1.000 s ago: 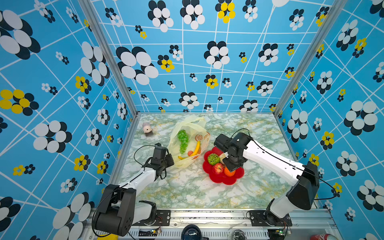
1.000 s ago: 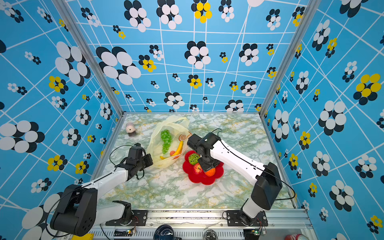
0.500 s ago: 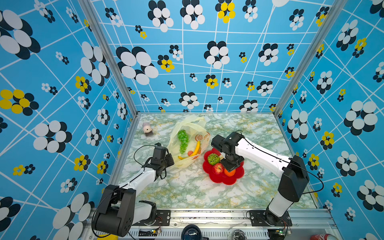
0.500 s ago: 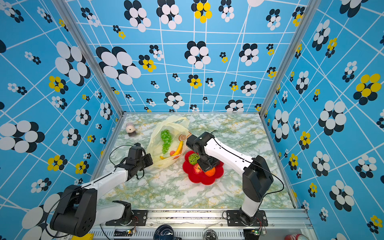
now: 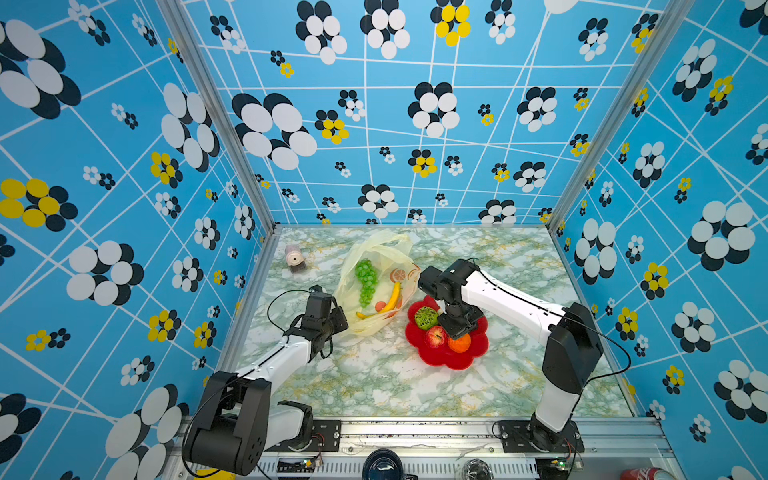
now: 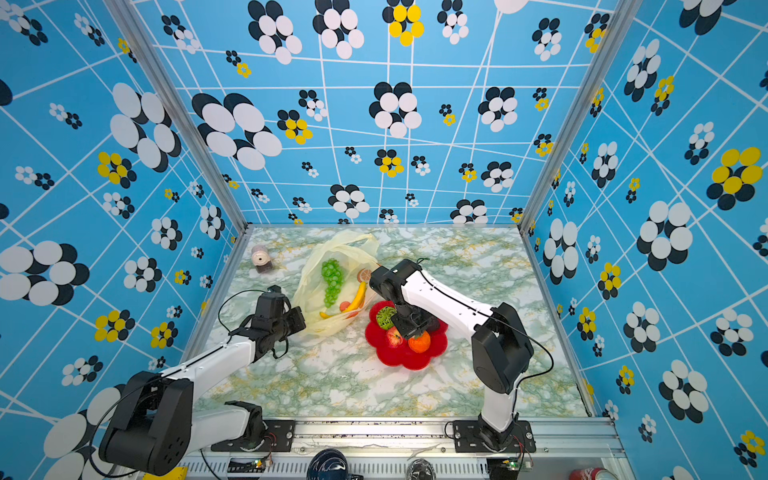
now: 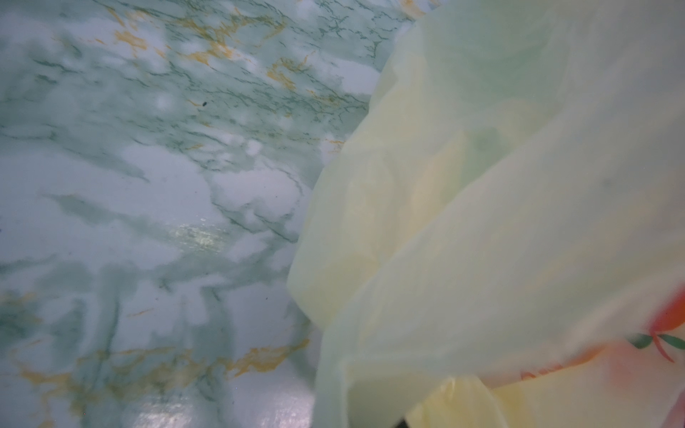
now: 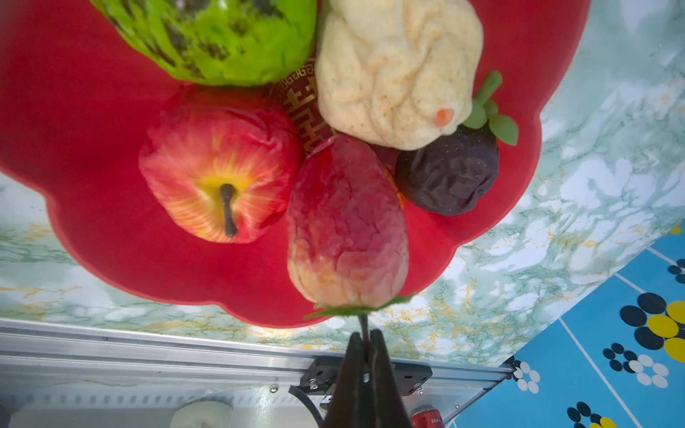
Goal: Take the fake fruits out of the plastic bag
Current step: 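Lower the red peach into the red plate beside the red apple and release, then move the open right gripper back into the bag above the yellow banana, then lower the right gripper and grasp the yellow banana by its end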
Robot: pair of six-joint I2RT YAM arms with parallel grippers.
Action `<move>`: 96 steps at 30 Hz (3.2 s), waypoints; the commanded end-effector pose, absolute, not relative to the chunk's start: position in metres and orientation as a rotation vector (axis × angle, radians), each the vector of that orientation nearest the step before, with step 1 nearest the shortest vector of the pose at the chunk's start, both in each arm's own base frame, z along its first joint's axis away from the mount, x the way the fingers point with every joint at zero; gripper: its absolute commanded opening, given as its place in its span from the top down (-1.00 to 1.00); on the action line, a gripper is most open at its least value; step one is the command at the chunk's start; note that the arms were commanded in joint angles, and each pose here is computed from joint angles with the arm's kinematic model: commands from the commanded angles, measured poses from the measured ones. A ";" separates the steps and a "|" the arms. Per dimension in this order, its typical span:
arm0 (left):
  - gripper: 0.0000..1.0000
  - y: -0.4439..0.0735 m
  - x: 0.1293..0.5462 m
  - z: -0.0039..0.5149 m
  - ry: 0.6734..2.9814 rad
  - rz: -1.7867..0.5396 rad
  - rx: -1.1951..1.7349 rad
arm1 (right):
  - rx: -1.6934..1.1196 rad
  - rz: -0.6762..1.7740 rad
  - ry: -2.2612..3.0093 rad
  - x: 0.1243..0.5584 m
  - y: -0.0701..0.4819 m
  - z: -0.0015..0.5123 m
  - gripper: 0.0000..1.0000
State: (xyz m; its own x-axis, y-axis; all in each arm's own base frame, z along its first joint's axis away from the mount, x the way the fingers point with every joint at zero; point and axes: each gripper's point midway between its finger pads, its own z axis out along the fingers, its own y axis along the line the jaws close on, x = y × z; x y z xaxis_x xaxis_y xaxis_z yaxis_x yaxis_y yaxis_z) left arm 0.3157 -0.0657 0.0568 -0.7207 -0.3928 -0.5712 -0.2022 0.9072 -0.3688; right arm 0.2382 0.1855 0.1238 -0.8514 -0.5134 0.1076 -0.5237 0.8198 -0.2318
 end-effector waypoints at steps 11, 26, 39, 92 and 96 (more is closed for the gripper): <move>1.00 -0.066 0.314 0.061 2.375 -0.377 -0.398 | 0.865 0.390 -2.985 0.257 0.196 0.130 0.86; 1.00 -0.068 0.315 0.062 2.372 -0.385 -0.389 | 0.853 0.399 -3.021 0.259 0.193 0.134 0.62; 1.00 -0.092 0.333 0.084 2.368 -0.361 -0.275 | 0.517 -0.078 -3.533 0.277 0.215 0.188 0.17; 1.00 -0.103 0.321 0.063 2.540 -0.287 -0.271 | 0.099 -0.484 -3.601 0.390 0.371 0.090 0.00; 1.00 -0.102 0.321 0.063 2.535 -0.284 -0.273 | 0.111 -0.431 -3.587 0.391 0.372 0.078 0.00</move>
